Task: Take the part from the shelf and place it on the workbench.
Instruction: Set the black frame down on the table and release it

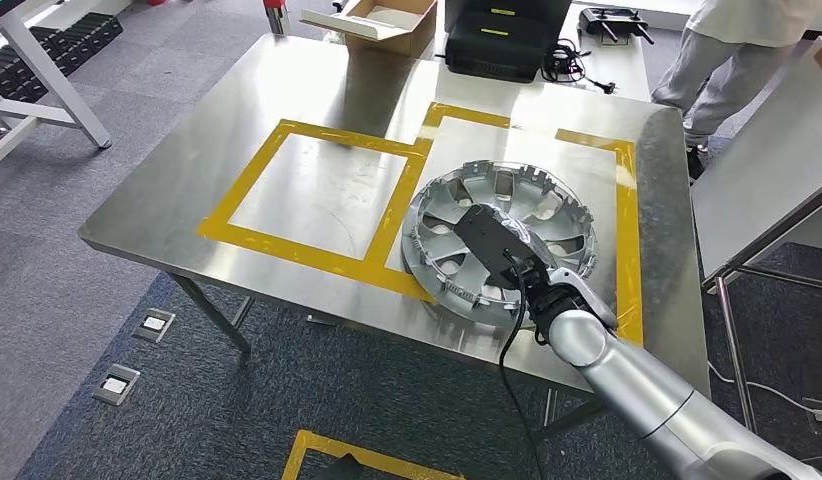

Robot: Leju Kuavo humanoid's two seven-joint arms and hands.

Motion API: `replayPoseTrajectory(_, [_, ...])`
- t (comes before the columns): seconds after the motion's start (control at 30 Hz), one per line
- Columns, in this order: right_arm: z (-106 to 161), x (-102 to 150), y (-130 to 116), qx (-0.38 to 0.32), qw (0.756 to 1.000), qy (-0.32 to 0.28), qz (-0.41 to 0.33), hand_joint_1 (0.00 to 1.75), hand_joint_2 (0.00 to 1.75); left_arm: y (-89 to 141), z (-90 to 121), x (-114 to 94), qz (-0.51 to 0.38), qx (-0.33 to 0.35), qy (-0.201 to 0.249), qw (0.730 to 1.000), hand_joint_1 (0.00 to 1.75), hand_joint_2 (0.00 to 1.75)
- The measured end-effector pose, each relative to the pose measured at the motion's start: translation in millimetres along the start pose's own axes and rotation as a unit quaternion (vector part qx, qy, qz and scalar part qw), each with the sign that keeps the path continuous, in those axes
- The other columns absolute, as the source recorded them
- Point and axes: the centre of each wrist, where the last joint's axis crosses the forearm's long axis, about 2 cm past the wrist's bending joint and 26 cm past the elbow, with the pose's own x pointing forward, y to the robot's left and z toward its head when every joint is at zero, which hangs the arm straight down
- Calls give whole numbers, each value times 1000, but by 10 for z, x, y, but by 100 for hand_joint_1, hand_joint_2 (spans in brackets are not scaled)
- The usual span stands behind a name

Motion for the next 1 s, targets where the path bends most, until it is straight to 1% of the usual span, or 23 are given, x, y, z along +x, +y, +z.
replayPoseTrajectory(0.1, [44, 133, -59, -19, 998, -49, -35, 0, 0, -22, 1, -38, 7, -2, -2, 1000, 0, 0])
replayPoseTrajectory(0.23, [168, 372, -204, -48, 987, -125, -88, 0, 0, -38, -1, -96, 20, -5, -5, 1000, 0, 0])
replayPoseTrajectory(0.4, [327, 557, -343, -62, 974, -184, -118, 0, 0, -34, -3, -127, 27, -5, -4, 1000, 0, 0])
replayPoseTrajectory(0.57, [536, 631, -437, -75, 949, -257, -164, 0, 0, -49, -3, -167, 42, -6, -4, 999, 0, 0])
replayPoseTrajectory(0.67, [696, 640, -481, -78, 937, -287, -183, 0, 0, -56, -4, -214, 51, -7, -1, 999, 0, 0])
replayPoseTrajectory(0.83, [913, 608, -485, -76, 924, -317, -197, 0, 0, -40, -9, -251, 62, -6, -1, 998, 0, 0])
replayPoseTrajectory(1.0, [1047, 585, -516, -76, 919, -333, -198, 0, 0, -10, -13, -236, 70, -3, -2, 998, 0, 0])
